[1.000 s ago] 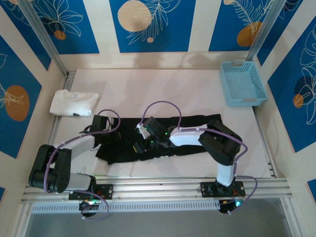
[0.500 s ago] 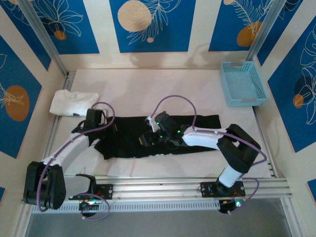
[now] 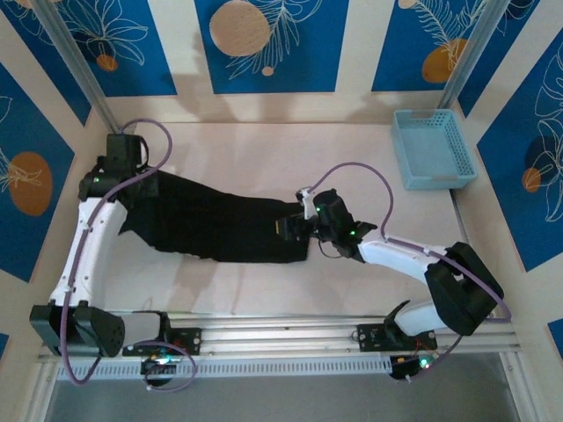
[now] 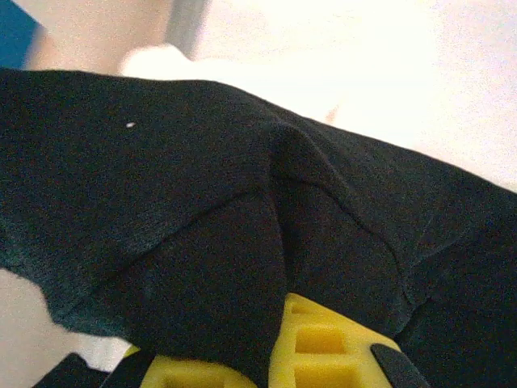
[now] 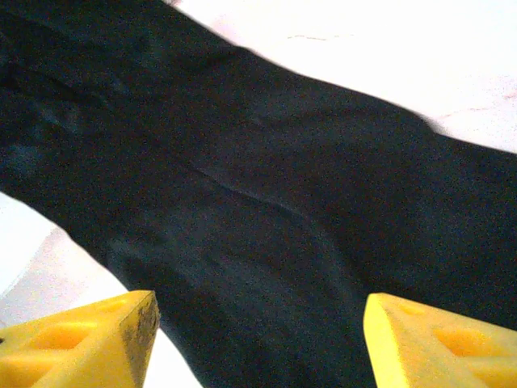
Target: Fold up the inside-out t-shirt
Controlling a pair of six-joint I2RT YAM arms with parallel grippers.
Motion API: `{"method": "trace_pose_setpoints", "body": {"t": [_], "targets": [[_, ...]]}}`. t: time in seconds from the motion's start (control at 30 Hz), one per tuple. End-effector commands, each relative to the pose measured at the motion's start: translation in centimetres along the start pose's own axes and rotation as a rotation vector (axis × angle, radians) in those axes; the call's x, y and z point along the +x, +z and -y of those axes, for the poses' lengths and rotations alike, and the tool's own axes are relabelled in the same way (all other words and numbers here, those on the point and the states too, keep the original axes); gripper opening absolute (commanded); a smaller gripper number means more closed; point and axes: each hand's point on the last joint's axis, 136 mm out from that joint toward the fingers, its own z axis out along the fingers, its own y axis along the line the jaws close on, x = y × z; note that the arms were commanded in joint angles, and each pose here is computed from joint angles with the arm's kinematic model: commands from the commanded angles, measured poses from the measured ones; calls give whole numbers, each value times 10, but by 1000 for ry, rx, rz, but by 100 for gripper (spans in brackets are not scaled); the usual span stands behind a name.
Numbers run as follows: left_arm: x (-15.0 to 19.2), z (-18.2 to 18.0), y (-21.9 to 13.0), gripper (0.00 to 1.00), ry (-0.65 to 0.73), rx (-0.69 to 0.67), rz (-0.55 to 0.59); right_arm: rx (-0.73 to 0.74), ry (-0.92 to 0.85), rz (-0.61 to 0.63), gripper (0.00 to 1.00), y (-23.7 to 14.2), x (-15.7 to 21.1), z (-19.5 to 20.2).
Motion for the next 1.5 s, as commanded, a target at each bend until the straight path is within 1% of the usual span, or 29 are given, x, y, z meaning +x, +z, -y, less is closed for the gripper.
{"method": "trace_pose_setpoints", "body": {"t": [0.0, 0.03, 0.1, 0.33, 0.43, 0.5, 0.53, 0.57, 0.6, 0.63, 0.7, 0.73, 0.77, 0.8, 0.83, 0.9, 0.97, 1.03, 1.07, 1.17, 1.23, 1.33, 1.47], "targets": [[-19, -45, -17, 0, 127, -250, -5, -2, 27, 34, 68, -11, -8, 1], [-25, -46, -17, 0, 143, -270, -2, 11, 28, 37, 68, -13, -8, 3], [-27, -37, -13, 0, 168, -258, -9, 33, 33, 49, 68, -17, -9, 10], [-3, 19, 12, 0, 252, -154, -79, 74, 66, 60, 68, -24, -12, 27], [10, 53, 20, 0, 274, -91, -91, 87, 68, 54, 68, -24, -11, 31], [24, 87, 27, 0, 279, -19, -108, 109, 68, 56, 68, -24, -12, 36], [33, 110, 31, 0, 280, 29, -118, 124, 66, 58, 68, -26, -13, 39], [43, 138, 34, 7, 284, 95, -133, 138, 67, 61, 68, -27, -14, 42], [52, 164, 37, 10, 280, 159, -145, 150, 67, 67, 68, -29, -15, 46], [61, 197, 38, 16, 278, 244, -157, 166, 69, 70, 68, -31, -16, 50], [73, 257, 33, 32, 266, 397, -188, 189, 75, 78, 68, -35, -17, 57], [79, 287, 27, 37, 269, 483, -205, 202, 81, 84, 68, -38, -18, 61], [80, 311, 17, 40, 273, 557, -211, 212, 86, 87, 68, -40, -17, 65], [80, 326, 10, 44, 275, 607, -213, 220, 92, 91, 68, -41, -17, 68], [78, 333, 4, 51, 279, 635, -208, 225, 98, 91, 68, -41, -16, 70], [70, 322, -1, 60, 266, 613, -169, 213, 107, 83, 68, -40, -13, 69], [64, 296, -8, 68, 245, 575, -114, 184, 119, 65, 68, -34, -10, 64], [67, 270, -10, 75, 190, 563, -83, 152, 123, 42, 68, -26, -7, 56], [74, 258, -9, 76, 152, 570, -86, 130, 127, 24, 68, -19, -5, 51], [98, 229, -2, 76, 30, 599, -134, 52, 139, -50, 68, 8, -4, 31], [116, 222, 0, 76, 4, 615, -159, -3, 158, -100, 68, 28, -5, 17], [144, 227, -3, 73, -36, 689, -216, -50, 215, -164, 68, 59, -9, 4], [173, 243, -2, 64, -107, 784, -258, -55, 291, -237, 64, 99, -8, 8]]}}
